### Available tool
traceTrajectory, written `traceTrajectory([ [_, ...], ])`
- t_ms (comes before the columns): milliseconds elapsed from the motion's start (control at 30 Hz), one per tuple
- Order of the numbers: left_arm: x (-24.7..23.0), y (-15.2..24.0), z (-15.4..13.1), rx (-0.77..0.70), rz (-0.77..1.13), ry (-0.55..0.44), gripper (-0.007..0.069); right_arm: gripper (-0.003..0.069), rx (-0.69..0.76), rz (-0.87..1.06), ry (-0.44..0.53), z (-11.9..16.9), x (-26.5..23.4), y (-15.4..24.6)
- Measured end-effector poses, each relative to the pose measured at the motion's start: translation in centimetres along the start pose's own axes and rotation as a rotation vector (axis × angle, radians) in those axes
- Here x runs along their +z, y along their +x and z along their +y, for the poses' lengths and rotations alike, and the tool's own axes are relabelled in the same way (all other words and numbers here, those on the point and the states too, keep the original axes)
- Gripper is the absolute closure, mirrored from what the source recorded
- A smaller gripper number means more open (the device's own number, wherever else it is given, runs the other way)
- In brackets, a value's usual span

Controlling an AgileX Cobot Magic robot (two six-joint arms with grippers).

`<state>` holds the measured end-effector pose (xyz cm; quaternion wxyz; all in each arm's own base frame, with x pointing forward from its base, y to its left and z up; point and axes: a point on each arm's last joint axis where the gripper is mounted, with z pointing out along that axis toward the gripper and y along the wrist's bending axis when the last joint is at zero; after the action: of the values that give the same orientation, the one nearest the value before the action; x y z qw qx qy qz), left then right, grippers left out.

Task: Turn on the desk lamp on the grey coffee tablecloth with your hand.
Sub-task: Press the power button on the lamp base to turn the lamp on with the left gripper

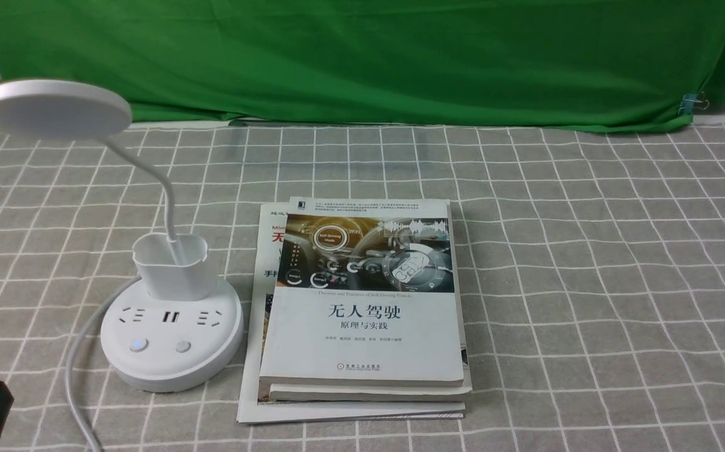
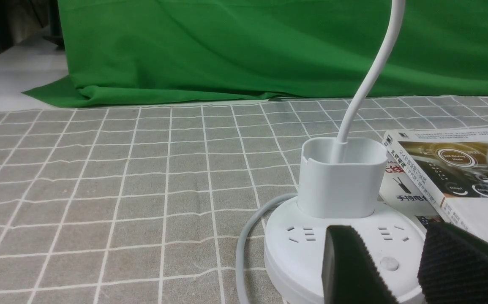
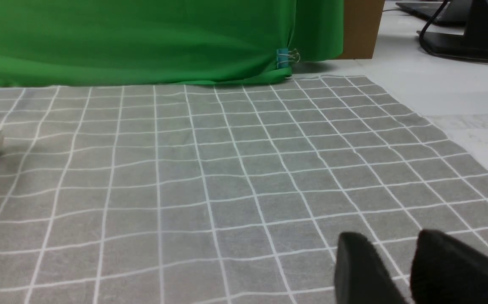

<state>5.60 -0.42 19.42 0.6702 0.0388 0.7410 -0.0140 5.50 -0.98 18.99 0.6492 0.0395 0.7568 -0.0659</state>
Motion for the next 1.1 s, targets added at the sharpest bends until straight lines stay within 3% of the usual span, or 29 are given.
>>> traceTrajectory([
  [233,0.0,-0.1,0.0,0.018,-0.007,0.000,0.0389,0.0414,0.000,0.000,0.000,0.0,0.0,0.0],
  [467,-0.2,-1.7,0.1,0.018,-0.183,-0.010,0.0389,0.0414,0.000,0.000,0.000,0.0,0.0,0.0],
  [767,-0.2,-2.0,0.1,0.018,-0.217,-0.012,0.0389,0.0414,0.000,0.000,0.000,0.0,0.0,0.0],
  [933,-0.7,-3.4,0.3,-0.214,-0.386,0.005,0.0389,0.0414,0.000,0.000,0.000,0.0,0.0,0.0],
  [1100,-1.0,-4.4,0.4,-0.272,-0.411,0.018,0.0389,0.0414,0.000,0.000,0.000,0.0,0.0,0.0],
])
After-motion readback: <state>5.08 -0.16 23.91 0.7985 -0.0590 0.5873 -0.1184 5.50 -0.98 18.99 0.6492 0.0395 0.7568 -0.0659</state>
